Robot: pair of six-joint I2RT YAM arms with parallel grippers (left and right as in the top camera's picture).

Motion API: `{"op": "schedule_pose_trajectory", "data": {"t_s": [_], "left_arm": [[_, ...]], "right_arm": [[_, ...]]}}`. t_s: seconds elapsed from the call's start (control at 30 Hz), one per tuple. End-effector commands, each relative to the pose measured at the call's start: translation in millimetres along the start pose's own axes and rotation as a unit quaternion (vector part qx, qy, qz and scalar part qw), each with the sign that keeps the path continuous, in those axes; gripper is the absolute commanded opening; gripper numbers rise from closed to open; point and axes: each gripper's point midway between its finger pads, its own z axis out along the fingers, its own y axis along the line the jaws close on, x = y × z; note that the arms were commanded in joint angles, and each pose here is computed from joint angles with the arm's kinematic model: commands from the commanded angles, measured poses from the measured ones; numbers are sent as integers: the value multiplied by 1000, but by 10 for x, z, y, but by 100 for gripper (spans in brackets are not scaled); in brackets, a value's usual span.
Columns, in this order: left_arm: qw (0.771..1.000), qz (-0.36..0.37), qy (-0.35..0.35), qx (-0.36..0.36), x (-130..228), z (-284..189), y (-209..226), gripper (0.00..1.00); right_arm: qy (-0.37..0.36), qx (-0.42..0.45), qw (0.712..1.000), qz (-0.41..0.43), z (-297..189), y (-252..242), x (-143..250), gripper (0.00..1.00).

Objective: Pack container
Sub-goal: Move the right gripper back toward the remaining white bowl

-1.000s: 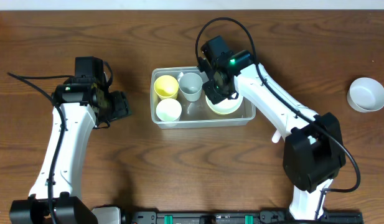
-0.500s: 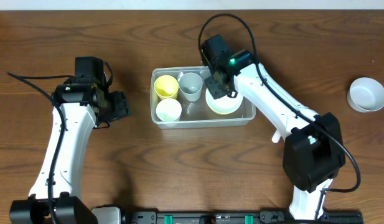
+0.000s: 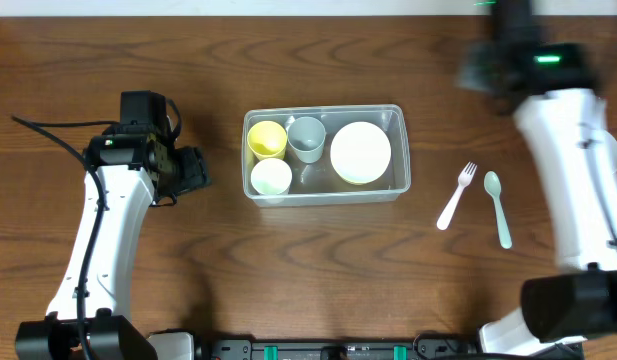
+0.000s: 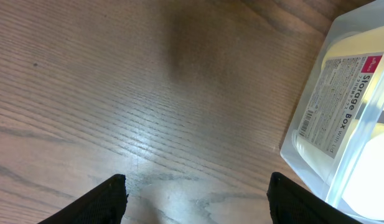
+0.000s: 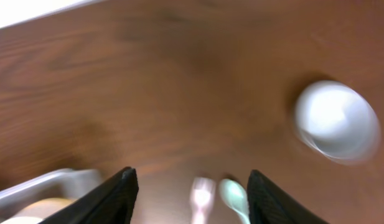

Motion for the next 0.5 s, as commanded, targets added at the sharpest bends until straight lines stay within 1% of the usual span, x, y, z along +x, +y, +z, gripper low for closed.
{"op": "schedule_pose_trajectory", "data": {"t_s": [0.0, 0.1, 0.23, 0.37, 0.47], "left_arm": [[1000, 4, -8, 1, -64, -47, 2, 73], [1000, 4, -8, 1, -63, -47, 2, 73], [1000, 4, -8, 1, -63, -47, 2, 73], [1000, 4, -7, 1, -56, -47, 4, 73], [1000, 4, -5, 0, -47, -46, 6, 73]], "right_arm": [[56, 37, 995, 76, 324, -494, 114, 63], [84, 74, 988, 107, 550, -1010, 152, 66], [125, 81, 982, 117, 868, -1470, 241, 68], [156, 98, 973, 138, 1163, -1804, 367, 69], [174, 86, 971, 136, 1391, -1917, 443, 69]]}}
